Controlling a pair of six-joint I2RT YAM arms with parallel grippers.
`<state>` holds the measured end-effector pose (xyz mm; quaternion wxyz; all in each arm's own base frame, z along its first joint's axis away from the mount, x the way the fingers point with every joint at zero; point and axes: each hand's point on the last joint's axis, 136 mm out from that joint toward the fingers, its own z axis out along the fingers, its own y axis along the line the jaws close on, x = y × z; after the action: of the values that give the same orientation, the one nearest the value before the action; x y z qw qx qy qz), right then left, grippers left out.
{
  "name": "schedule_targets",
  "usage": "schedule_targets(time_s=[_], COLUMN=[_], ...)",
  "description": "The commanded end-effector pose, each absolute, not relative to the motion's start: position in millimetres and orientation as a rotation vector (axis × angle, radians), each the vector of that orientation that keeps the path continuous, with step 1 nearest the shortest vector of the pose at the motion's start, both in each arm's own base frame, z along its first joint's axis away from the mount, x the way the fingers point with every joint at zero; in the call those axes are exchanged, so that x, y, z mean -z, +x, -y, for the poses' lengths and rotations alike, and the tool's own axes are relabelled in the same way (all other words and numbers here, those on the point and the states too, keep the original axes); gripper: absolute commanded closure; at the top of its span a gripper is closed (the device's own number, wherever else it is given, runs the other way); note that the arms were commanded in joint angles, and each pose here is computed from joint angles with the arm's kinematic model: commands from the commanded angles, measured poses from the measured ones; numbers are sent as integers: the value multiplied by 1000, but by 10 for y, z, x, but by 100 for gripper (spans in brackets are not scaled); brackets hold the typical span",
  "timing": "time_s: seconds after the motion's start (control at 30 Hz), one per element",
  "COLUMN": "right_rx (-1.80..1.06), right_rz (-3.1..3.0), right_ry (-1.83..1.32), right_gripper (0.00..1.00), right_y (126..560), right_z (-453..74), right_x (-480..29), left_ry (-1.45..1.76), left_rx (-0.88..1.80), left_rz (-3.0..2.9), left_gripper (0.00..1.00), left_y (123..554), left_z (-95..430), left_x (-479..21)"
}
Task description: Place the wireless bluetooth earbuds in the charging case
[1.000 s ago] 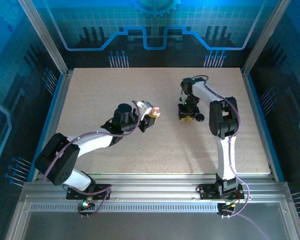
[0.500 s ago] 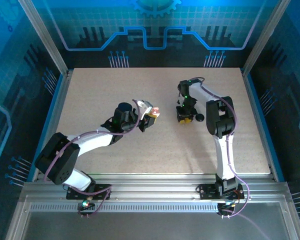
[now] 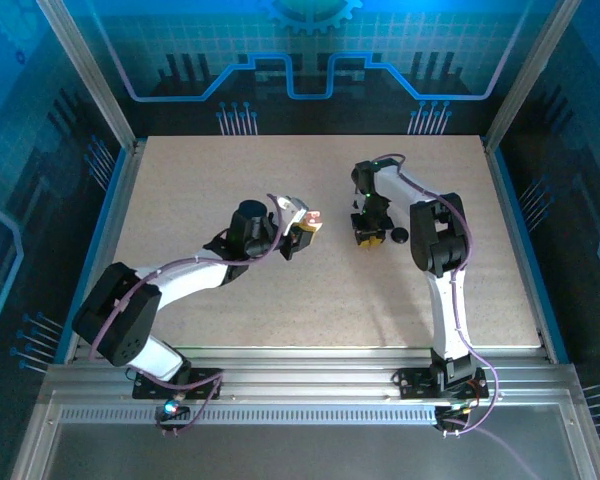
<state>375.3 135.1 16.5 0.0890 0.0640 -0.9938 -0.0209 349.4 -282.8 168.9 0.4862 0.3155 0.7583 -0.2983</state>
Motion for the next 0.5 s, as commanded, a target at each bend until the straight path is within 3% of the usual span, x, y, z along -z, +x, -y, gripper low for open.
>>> schedule_targets(time_s=[0.0, 0.2, 0.33, 0.47], right_rx=[42, 10, 1, -6], right_rz=[2999, 3001, 3017, 3044], right_ry=[250, 246, 243, 270], right_gripper=[78, 77, 71, 73], right_y=[3836, 3846, 3874, 3908], right_z=[-1465, -1447, -1445, -1475], right_x=[-123, -75, -89, -125], left_ry=[769, 774, 777, 776], left_rx=[762, 760, 757, 757], left_rz=[-1829, -1832, -1835, -1842], left_gripper=[79, 79, 79, 79], left_y=[3526, 3522, 3516, 3511], left_z=[2875, 2870, 2869, 2864], left_x=[-1792, -1817, -1834, -1838])
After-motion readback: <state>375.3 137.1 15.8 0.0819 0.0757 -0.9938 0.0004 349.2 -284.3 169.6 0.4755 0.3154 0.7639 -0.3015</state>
